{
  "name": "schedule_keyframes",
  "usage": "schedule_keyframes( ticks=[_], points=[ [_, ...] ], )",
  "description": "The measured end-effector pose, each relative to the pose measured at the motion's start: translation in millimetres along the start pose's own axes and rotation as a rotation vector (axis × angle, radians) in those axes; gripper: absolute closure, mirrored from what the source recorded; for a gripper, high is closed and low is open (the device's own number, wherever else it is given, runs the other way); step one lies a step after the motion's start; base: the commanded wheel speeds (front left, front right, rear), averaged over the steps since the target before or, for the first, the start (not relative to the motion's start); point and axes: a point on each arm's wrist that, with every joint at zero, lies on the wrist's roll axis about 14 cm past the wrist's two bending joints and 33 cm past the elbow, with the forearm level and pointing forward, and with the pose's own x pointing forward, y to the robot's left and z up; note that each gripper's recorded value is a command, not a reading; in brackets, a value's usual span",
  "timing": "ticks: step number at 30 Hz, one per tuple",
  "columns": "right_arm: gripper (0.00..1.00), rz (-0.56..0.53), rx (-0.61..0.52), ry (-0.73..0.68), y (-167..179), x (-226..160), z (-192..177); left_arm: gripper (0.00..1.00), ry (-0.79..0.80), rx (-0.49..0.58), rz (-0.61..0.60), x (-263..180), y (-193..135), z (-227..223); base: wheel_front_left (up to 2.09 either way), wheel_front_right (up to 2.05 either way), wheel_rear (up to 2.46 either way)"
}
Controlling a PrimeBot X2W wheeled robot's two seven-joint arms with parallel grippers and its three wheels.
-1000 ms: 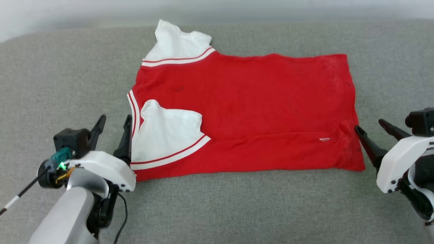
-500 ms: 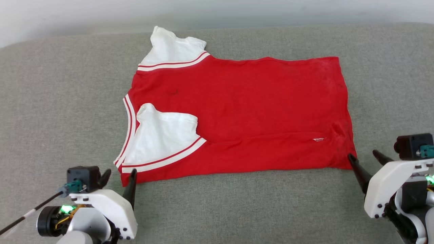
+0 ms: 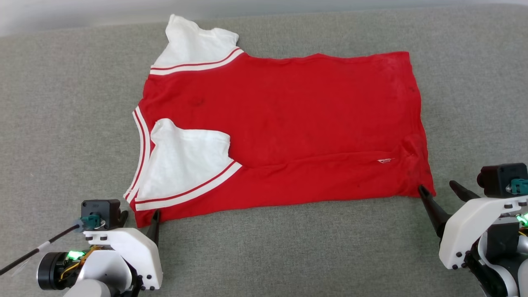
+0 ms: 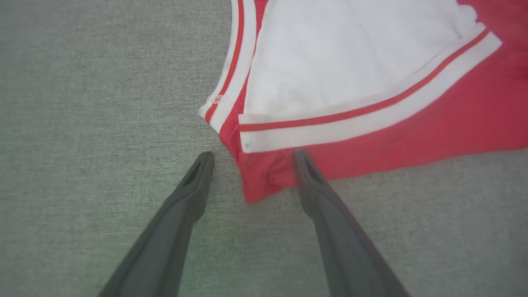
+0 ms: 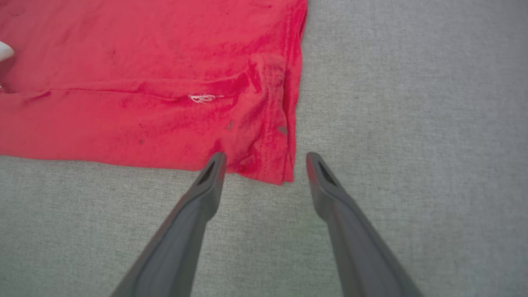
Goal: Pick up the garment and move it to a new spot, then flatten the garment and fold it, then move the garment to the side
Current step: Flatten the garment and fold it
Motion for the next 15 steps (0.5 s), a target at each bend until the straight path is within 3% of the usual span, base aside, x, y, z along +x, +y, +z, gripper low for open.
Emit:
schedule_keyframes(
  ticks=[7, 9, 15],
  points=[
    [0.0, -0.003, -0.001, 0.015, -1.7, 7.6, -3.3, 0.0, 0.088, -0.012, 0.008, 13.4, 1.3, -17.8, 0.0, 0.0, 0.0],
    [0.0, -0.005, -0.004, 0.016, -2.6, 9.0, -3.2, 1.0, 0.112, -0.007, -0.013, 16.0, -2.7, -21.4, 0.0, 0.0, 0.0],
    [0.0, -0.02, -0.052, 0.032, -7.4, 8.2, -0.7, 1.0, 0.096, -0.03, -0.064, 15.5, -14.8, -20.4, 0.0, 0.0, 0.0]
  ],
)
